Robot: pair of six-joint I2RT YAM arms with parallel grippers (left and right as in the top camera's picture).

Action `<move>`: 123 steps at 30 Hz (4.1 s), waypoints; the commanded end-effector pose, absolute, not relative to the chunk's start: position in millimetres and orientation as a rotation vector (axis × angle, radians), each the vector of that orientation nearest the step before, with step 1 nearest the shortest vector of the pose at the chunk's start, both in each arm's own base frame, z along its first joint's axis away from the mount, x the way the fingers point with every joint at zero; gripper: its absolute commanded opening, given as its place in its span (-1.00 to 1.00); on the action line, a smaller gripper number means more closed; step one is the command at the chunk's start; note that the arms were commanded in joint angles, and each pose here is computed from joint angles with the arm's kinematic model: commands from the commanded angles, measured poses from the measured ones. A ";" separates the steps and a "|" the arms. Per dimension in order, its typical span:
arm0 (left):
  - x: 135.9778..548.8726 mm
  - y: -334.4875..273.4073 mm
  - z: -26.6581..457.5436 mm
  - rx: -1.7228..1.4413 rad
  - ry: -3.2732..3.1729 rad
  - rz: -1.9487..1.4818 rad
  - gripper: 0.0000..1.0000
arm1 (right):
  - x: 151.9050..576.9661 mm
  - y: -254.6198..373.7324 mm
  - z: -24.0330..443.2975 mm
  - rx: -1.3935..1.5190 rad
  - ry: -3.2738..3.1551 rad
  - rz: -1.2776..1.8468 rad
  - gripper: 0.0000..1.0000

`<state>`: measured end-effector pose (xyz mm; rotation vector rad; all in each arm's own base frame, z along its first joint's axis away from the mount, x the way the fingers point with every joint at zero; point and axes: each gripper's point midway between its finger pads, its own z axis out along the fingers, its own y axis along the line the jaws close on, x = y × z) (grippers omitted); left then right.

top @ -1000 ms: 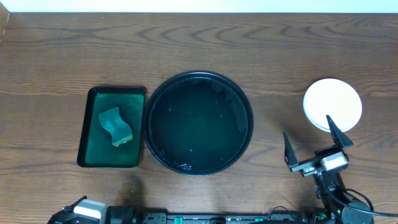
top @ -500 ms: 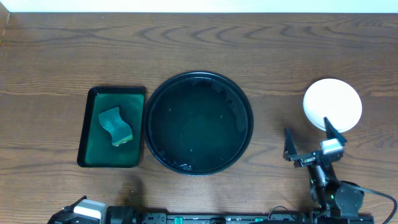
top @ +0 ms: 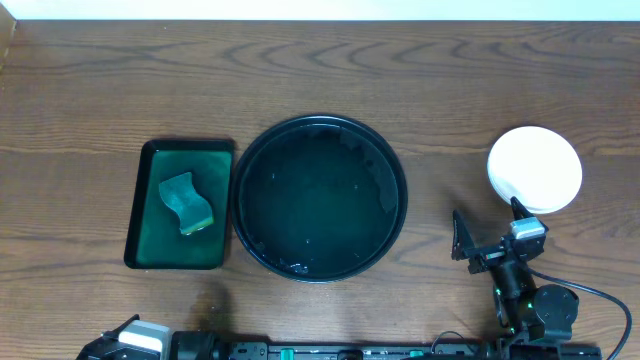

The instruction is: Clean dirty plates on tray and stack at the side

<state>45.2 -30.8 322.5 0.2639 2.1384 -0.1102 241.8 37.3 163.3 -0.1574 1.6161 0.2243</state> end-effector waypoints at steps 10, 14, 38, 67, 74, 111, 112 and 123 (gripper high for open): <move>44.1 -33.0 322.6 0.289 2.134 -0.118 0.86 | 242.1 34.3 162.8 -0.134 1.618 0.223 0.98; 44.2 -33.0 322.7 0.289 2.134 -0.118 0.86 | 242.1 34.3 162.8 -0.134 1.618 0.222 0.99; 92.0 -27.1 395.6 0.264 1.792 -0.027 0.86 | 242.1 34.3 162.8 -0.134 1.618 0.222 0.99; 186.8 -32.3 354.4 0.262 1.125 0.038 0.86 | 242.1 34.3 162.8 -0.134 1.618 0.222 0.98; 205.0 -28.1 323.2 0.251 1.149 0.053 0.86 | 242.1 34.3 162.8 -0.134 1.618 0.222 0.98; 242.5 -24.9 141.8 0.188 1.693 -0.069 0.86 | 242.1 34.3 162.8 -0.134 1.618 0.222 0.98; 242.5 -24.7 141.8 0.187 1.694 -0.068 0.86 | 242.1 34.3 162.8 -0.134 1.618 0.222 0.99; 242.5 -25.3 141.5 0.190 1.695 -0.071 0.86 | 242.1 34.3 162.8 -0.134 1.618 0.222 0.99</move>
